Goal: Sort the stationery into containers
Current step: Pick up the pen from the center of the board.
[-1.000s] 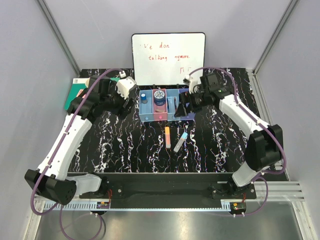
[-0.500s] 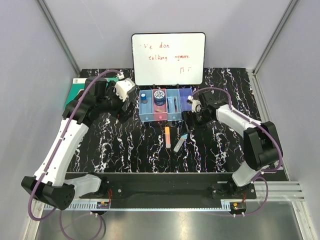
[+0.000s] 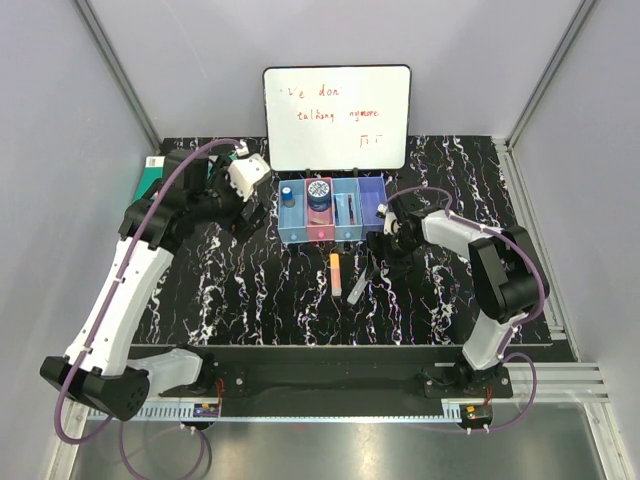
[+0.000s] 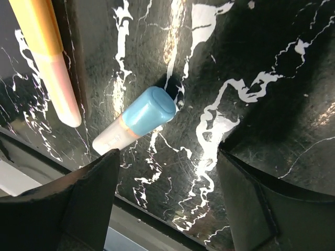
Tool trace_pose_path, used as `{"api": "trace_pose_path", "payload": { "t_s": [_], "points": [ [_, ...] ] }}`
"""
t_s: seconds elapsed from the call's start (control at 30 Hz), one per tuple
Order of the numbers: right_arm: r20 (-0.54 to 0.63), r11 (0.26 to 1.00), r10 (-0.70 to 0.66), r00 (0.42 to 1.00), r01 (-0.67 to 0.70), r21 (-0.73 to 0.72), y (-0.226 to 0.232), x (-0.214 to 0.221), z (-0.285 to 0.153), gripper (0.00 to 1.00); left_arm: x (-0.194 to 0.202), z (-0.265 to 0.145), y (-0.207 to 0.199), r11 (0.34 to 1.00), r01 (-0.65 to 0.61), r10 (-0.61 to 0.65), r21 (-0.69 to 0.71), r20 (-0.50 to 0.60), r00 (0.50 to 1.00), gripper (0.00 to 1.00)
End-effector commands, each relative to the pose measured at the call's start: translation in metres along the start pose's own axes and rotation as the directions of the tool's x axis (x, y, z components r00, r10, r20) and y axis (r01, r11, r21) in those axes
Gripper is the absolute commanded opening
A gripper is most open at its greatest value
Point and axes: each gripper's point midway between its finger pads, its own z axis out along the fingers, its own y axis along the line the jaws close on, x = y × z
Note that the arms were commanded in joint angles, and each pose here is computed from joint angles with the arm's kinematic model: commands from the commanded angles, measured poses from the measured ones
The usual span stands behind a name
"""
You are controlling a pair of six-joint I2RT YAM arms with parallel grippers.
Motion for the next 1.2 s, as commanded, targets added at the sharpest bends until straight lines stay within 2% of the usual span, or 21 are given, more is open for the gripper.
{"api": "trace_pose_path", "payload": {
  "t_s": [0.0,0.27,0.5,0.77,1.17],
  "points": [
    [0.045,0.999,-0.023,0.999,0.021,0.042,0.008,-0.018,0.004,0.8,-0.02,0.002,0.008,0.999,-0.05,0.05,-0.003,0.061,0.997,0.99],
    [0.052,0.992,-0.103,0.993,0.099,0.076,0.029,-0.028,0.013,0.79,-0.024,0.007,0.012,0.997,-0.081,0.081,0.0,0.066,0.995,0.99],
    [0.053,0.963,-0.132,0.99,0.115,0.245,0.008,-0.026,0.02,0.76,-0.025,0.005,0.015,0.996,-0.09,0.091,-0.012,0.074,0.993,0.99],
    [0.053,0.931,-0.177,0.983,0.15,0.332,0.0,-0.028,0.022,0.62,-0.024,0.003,0.019,0.994,-0.105,0.107,-0.028,0.078,0.991,0.99],
    [0.056,0.907,-0.269,0.962,0.233,0.352,0.008,-0.032,0.021,0.43,-0.028,0.001,0.024,0.993,-0.106,0.109,-0.044,0.087,0.99,0.99]
  ]
}}
